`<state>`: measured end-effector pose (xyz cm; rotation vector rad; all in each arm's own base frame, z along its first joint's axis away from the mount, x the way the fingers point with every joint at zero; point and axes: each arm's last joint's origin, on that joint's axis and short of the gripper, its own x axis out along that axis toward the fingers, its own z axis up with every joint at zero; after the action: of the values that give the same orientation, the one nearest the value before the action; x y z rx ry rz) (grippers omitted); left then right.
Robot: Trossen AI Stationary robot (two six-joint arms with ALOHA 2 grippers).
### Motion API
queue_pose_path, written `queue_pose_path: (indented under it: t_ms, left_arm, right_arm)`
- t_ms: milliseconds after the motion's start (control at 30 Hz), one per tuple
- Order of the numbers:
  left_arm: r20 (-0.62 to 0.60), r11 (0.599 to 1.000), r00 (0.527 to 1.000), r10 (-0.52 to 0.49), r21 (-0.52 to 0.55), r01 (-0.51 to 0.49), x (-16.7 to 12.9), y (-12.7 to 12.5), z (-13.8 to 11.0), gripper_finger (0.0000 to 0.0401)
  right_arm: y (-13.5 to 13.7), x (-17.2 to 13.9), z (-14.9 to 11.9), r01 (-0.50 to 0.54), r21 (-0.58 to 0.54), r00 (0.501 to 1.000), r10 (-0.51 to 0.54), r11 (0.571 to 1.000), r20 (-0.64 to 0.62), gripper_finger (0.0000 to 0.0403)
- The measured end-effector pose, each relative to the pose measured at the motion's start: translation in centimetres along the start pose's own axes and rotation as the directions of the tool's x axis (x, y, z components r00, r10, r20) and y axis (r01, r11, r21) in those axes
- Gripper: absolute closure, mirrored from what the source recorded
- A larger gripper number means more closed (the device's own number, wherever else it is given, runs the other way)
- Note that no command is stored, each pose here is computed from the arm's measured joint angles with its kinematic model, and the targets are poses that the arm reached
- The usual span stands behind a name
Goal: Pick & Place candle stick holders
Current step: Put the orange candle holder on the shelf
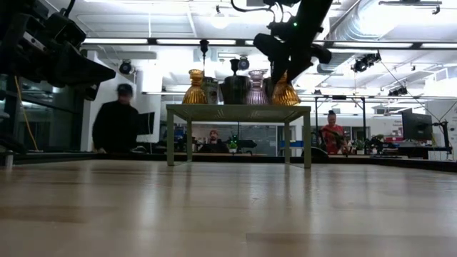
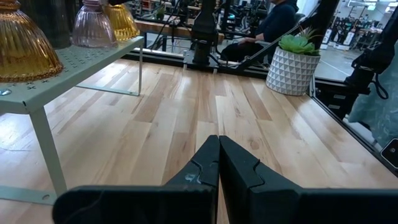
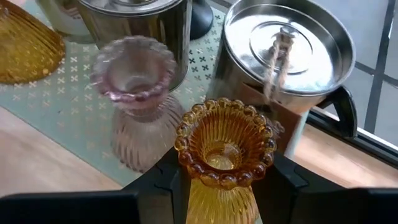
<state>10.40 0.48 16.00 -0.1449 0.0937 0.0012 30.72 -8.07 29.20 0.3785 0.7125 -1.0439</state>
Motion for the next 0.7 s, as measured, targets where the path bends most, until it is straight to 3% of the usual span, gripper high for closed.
queue_pose_path:
  t_ms: [700]
  left_arm:
    - [0.0, 1.0, 1.0, 0.002, 0.0, -0.002, 0.0, 0.0, 0.0, 0.0401]
  right_arm:
    - [0.08, 0.86, 0.3, 0.0, 0.057, 1.0, 0.0, 0.998, 0.005, 0.0278]
